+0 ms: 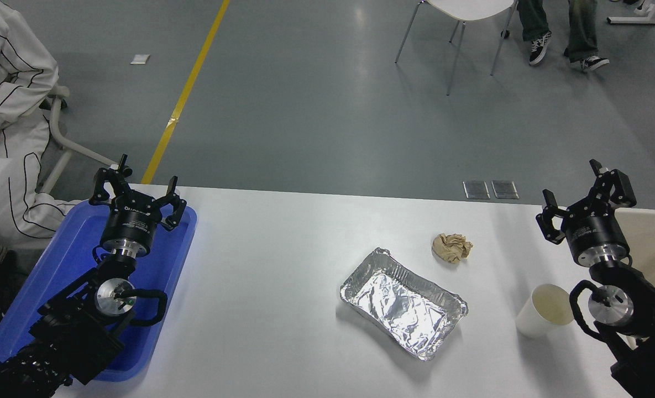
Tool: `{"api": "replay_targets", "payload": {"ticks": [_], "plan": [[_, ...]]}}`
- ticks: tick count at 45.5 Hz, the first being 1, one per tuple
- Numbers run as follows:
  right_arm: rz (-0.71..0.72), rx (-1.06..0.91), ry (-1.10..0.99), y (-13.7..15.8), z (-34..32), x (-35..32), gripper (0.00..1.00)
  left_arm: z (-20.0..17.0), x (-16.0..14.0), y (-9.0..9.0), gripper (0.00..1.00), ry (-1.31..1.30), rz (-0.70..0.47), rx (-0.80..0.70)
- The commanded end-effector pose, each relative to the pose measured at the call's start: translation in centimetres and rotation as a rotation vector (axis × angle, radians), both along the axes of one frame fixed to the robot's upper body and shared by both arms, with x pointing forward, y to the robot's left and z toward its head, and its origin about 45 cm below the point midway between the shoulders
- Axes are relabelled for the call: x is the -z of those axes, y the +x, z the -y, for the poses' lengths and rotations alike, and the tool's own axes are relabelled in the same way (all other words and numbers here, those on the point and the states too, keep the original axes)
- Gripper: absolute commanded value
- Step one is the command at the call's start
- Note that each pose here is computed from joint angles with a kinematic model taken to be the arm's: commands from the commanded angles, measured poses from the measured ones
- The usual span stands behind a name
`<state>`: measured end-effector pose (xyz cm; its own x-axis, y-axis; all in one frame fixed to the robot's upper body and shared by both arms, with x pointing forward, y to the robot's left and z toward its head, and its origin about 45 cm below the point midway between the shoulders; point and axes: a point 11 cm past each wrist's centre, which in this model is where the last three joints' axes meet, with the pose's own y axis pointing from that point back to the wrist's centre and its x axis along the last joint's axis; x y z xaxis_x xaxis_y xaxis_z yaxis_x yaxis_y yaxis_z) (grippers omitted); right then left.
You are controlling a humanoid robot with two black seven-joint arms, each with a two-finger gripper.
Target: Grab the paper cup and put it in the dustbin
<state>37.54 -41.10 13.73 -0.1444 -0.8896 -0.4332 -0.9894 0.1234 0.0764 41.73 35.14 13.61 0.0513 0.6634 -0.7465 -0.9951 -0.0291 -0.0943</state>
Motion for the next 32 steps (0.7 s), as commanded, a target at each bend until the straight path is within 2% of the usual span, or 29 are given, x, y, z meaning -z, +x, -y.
{"api": "replay_targets", "payload": {"ticks": [1,32], "plan": [[-0.003,0.001,-0.001,-0.10,0.04,0.13,1.00,0.05,0.02,0.00,1.00,-0.001,0.000,0.000],[-0.003,0.011,-0.020,-0.31,1.03,-0.23,1.00,-0.03,-0.01,0.00,1.00,0.001,0.000,0.000]]}}
